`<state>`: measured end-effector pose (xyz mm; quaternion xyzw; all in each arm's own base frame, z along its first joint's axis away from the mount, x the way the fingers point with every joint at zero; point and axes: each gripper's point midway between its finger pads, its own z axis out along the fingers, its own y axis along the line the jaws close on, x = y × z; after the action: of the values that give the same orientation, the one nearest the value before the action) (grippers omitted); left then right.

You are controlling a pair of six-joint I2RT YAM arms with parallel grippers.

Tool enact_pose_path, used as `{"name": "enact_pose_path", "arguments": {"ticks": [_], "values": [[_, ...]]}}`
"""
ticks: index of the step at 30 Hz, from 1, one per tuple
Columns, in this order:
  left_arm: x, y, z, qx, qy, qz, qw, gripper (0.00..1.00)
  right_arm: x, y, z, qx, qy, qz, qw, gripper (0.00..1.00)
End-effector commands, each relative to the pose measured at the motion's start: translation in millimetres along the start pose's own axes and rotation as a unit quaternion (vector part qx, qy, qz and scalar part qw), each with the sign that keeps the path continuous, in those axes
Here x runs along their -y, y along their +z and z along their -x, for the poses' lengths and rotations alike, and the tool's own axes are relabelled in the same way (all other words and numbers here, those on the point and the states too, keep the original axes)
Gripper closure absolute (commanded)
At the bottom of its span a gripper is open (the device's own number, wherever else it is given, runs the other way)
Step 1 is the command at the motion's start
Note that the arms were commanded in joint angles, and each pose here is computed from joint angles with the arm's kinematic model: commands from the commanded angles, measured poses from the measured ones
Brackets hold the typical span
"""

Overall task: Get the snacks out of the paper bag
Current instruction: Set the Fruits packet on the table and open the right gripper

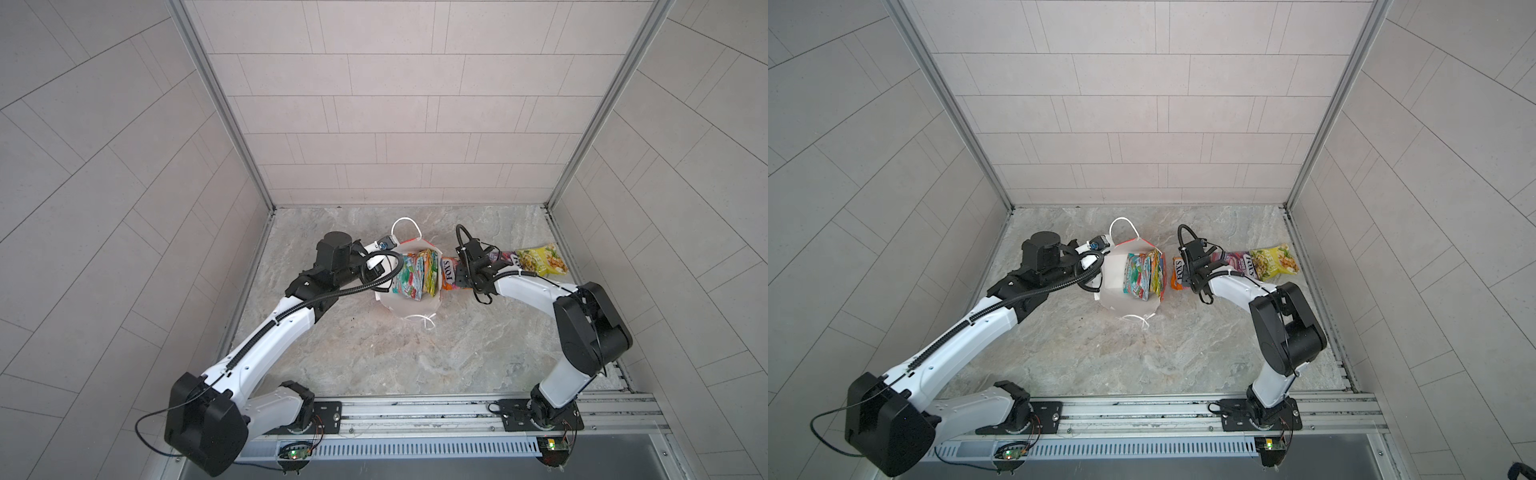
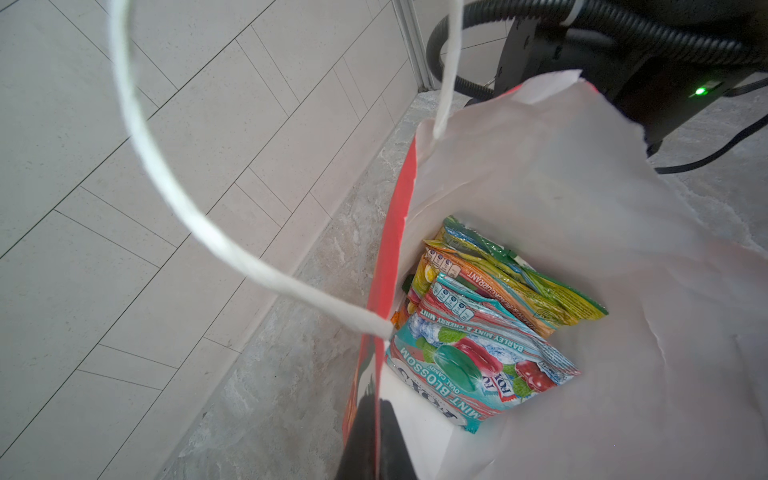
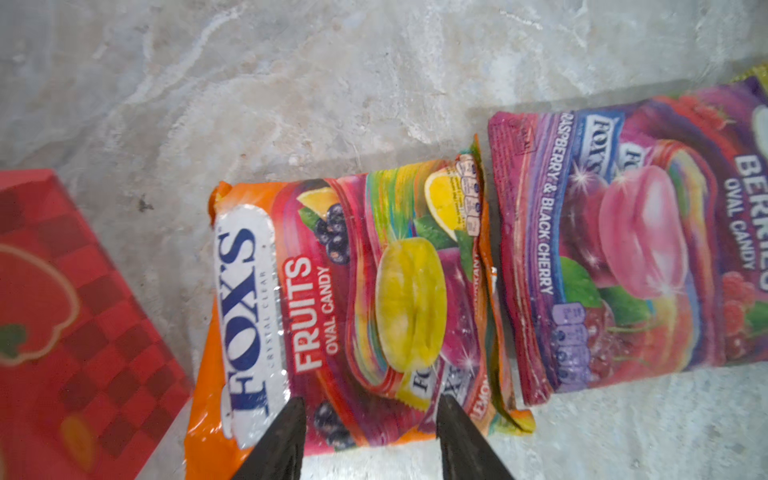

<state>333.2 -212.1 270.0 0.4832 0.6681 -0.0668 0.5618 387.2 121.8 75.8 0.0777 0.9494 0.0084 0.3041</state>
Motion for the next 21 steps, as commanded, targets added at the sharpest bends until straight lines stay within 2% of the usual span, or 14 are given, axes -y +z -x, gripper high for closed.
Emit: {"name": "enact_pose_path", "arguments": {"ticks": [1,8,21], "values": [[-2.7,-4.0,8.4,0.014,0.001,0.007,1.0,1.0,-1.2,-6.4,-15.1,-0.014,0.001,0.01,1.0,0.48],[-2.2,-3.7,8.1,0.013,0.001,0.006,1.0,1.0,-2.3,16.6,-38.1,-0.045,0.011,0.011,0.999,0.49],[-2.2,-4.5,7.6,0.012,0.001,0.007,1.0,1.0,11.6,39.6,-30.2,-0.04,0.019,-0.031,0.999,0.5]]}}
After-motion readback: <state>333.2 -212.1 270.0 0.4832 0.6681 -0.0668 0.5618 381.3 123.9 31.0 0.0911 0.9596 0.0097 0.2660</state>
